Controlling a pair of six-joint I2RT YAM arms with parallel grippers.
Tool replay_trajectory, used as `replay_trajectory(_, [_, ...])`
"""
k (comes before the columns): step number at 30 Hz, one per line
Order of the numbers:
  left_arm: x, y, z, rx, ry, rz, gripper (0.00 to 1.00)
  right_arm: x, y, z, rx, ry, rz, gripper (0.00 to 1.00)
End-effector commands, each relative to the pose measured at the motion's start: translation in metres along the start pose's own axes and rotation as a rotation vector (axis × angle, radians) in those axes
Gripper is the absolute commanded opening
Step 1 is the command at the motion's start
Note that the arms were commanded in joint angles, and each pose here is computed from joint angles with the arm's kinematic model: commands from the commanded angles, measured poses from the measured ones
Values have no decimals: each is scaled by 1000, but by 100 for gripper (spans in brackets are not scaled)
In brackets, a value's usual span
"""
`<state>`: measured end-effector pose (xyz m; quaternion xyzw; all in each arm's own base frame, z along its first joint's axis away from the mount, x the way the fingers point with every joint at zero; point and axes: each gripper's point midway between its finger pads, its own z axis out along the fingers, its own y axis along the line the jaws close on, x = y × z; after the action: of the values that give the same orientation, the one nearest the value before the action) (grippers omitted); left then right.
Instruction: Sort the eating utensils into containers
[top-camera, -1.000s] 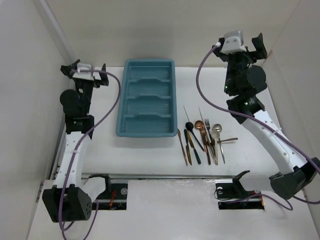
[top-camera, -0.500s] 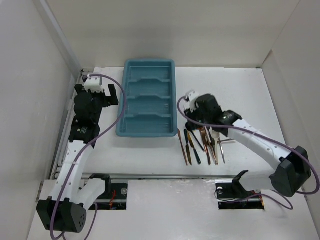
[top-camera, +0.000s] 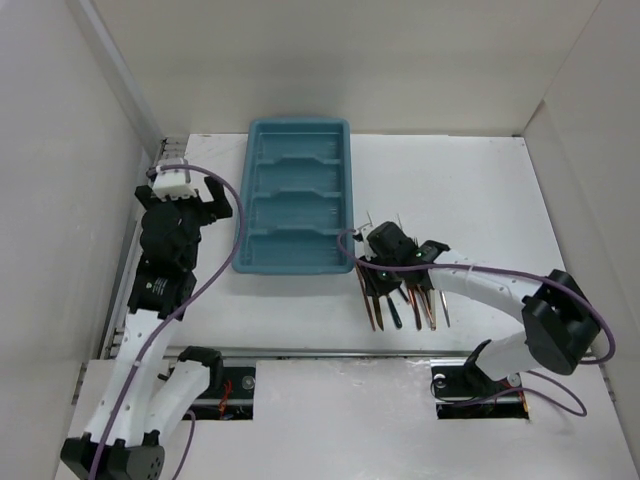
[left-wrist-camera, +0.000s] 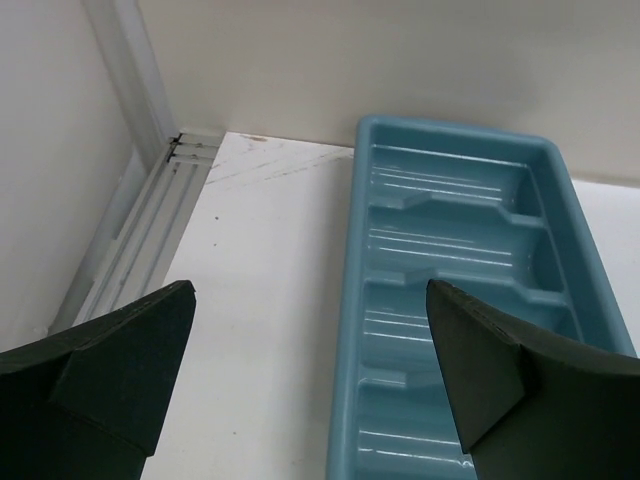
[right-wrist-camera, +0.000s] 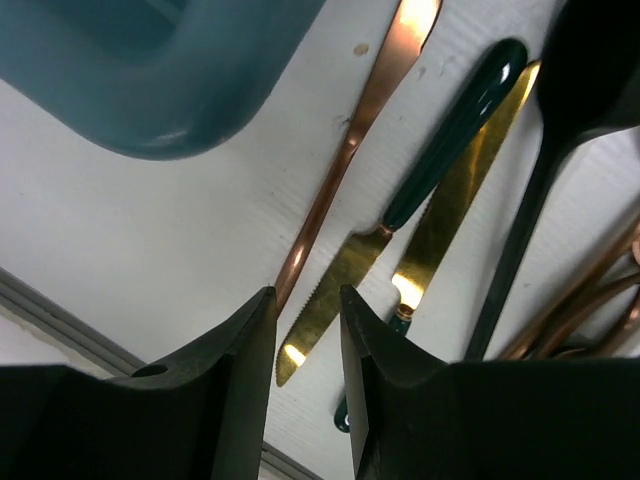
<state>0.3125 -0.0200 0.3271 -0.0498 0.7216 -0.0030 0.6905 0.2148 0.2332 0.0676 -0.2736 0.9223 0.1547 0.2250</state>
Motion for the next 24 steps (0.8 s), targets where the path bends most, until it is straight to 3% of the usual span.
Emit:
replay_trajectory(1, [-8, 10, -12, -31, -8, -82, 100, 1, 6, 10, 1, -16, 21, 37])
replay_trajectory(18, [-10, 34, -32, -111, 10, -98, 100, 20, 7, 38, 97, 33, 31, 31])
replay_trajectory(24, [-11, 40, -32, -142, 7, -89, 100, 43, -3, 57, 159, 152, 49, 29])
